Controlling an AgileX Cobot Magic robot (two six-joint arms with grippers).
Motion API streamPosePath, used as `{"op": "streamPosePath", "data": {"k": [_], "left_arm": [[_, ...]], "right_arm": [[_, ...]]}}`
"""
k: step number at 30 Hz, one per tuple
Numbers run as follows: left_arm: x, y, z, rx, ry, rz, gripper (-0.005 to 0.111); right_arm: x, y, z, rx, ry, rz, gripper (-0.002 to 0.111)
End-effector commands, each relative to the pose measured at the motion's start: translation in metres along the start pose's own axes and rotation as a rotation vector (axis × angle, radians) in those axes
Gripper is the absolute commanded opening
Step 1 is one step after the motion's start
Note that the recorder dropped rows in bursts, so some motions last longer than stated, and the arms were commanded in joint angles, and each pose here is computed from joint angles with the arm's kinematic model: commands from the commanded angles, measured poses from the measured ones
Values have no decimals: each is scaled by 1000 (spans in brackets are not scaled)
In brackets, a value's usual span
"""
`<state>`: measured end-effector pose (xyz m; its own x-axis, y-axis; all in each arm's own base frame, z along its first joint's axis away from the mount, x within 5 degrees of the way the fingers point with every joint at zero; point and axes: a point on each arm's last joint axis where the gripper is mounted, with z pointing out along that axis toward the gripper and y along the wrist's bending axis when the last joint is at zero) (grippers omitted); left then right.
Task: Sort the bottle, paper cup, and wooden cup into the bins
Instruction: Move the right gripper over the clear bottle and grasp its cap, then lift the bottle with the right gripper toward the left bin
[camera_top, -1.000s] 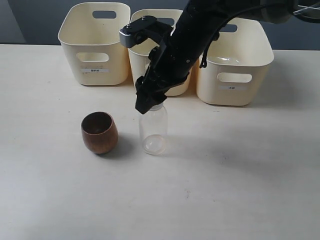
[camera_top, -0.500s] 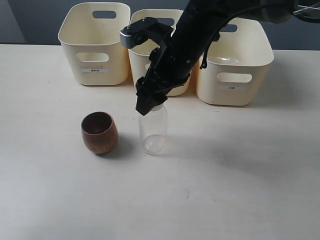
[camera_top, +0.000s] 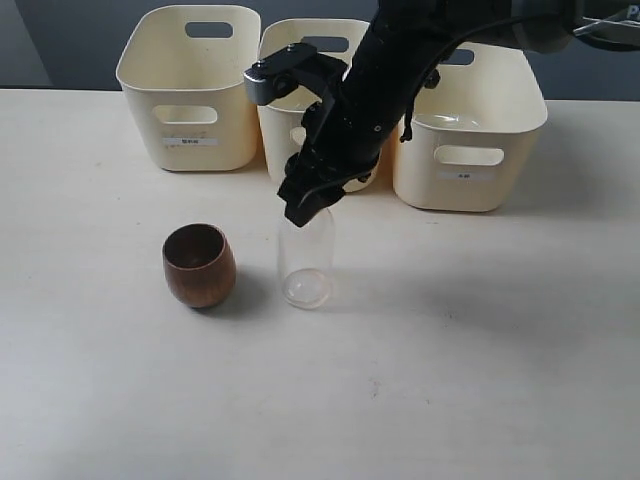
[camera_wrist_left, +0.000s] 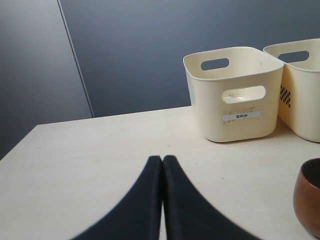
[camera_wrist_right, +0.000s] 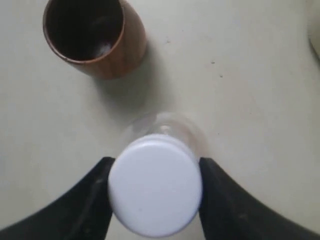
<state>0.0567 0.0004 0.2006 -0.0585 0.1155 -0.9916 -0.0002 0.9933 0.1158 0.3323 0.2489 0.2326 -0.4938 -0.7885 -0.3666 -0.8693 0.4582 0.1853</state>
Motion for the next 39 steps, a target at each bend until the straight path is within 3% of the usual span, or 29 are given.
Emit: {"op": "streamPosePath", "data": {"k": [1,15,27,39], "left_arm": [[0,0,0,-2,-10,-2,0],[0,0,0,-2,-10,-2,0],[0,0,0,-2,-10,-2,0],[0,0,0,-2,-10,-2,0]], "right_arm": [[2,-1,4,-7,24,-42,0],[1,-2,3,6,11,-70,0],[-12,6,-41,132,-159,-121,-1],[-52,48,-84,343,-547,-272,-1]]}}
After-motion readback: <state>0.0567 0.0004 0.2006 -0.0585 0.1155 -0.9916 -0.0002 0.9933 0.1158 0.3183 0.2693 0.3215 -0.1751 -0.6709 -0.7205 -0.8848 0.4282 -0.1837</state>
